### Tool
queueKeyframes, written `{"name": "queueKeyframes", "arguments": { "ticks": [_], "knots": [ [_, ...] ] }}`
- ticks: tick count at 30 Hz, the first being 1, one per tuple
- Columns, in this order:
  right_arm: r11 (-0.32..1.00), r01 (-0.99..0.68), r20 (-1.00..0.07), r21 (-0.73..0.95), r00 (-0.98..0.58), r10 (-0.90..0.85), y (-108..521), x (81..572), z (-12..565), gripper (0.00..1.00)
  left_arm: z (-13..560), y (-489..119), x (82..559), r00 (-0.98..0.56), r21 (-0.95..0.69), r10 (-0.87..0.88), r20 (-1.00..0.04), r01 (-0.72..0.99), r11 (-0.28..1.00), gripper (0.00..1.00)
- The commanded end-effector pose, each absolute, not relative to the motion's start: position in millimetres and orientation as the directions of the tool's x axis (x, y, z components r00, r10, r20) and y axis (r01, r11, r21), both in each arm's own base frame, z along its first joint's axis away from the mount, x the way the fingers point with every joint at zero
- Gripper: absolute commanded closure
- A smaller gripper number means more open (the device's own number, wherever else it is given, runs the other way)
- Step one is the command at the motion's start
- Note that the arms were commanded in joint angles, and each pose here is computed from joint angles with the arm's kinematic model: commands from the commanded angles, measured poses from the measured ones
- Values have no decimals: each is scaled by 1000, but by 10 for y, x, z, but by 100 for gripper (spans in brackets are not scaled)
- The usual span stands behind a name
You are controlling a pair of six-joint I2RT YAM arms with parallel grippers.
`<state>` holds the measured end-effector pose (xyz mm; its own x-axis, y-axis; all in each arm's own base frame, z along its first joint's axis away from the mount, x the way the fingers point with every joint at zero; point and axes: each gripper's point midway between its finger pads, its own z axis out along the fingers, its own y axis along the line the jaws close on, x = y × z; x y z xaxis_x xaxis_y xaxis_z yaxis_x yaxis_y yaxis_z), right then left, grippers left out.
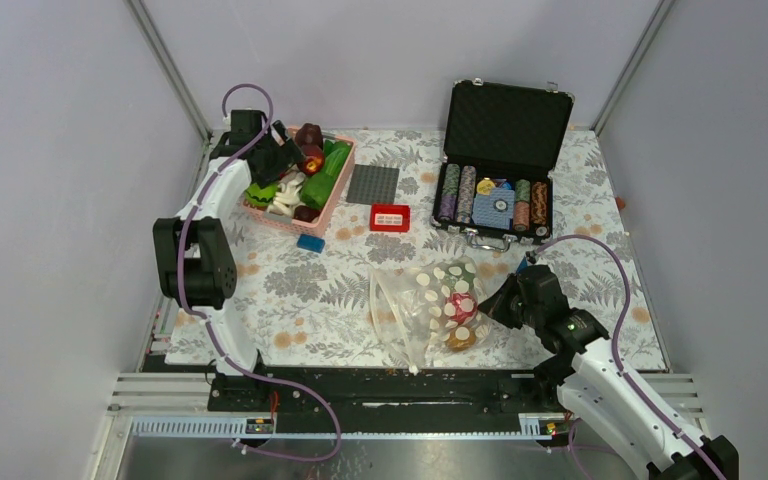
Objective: Open the zip-top bag and remove the fake food
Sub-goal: Place the fake vegetable in the bin.
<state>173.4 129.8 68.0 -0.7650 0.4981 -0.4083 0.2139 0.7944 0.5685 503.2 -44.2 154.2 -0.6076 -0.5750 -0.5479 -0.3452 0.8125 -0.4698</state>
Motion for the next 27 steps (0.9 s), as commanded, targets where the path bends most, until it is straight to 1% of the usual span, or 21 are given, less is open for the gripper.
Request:
{"name": "queueKeyframes", "arguments": {
  "ticks": [1, 11, 16, 20, 21, 22, 27],
  "knots": [
    [792, 198, -415, 578, -764, 494, 1317, 1756, 706, 100, 2040, -559, 5063, -565, -556, -569, -597, -220, 802, 16],
    [787, 187, -423, 587, -758, 496, 1326, 1768, 753, 100, 2527, -748, 4890, -557, -627, -568, -606, -104, 772, 15],
    [805, 125, -464, 580, -761, 453, 1348, 1810, 868, 100, 2724, -969, 4585, -570, -653, -551, -610, -33, 757, 16],
    [820, 76, -505, 568, -754, 419, 1355, 1861, 964, 100, 2588, -1480, 4060, -632, -643, -473, -614, 54, 764, 21],
    [821, 71, -510, 567, -752, 417, 1354, 1868, 984, 100, 2437, -1588, 3878, -657, -644, -458, -598, 54, 763, 22],
    [820, 69, -513, 568, -750, 418, 1356, 1871, 997, 100, 2423, -1676, 3684, -658, -649, -450, -603, 78, 757, 22],
    [817, 53, -530, 574, -737, 420, 1359, 1897, 1076, 100, 2074, -1864, 2890, -688, -678, -458, -563, 69, 731, 25]
  ]
}}
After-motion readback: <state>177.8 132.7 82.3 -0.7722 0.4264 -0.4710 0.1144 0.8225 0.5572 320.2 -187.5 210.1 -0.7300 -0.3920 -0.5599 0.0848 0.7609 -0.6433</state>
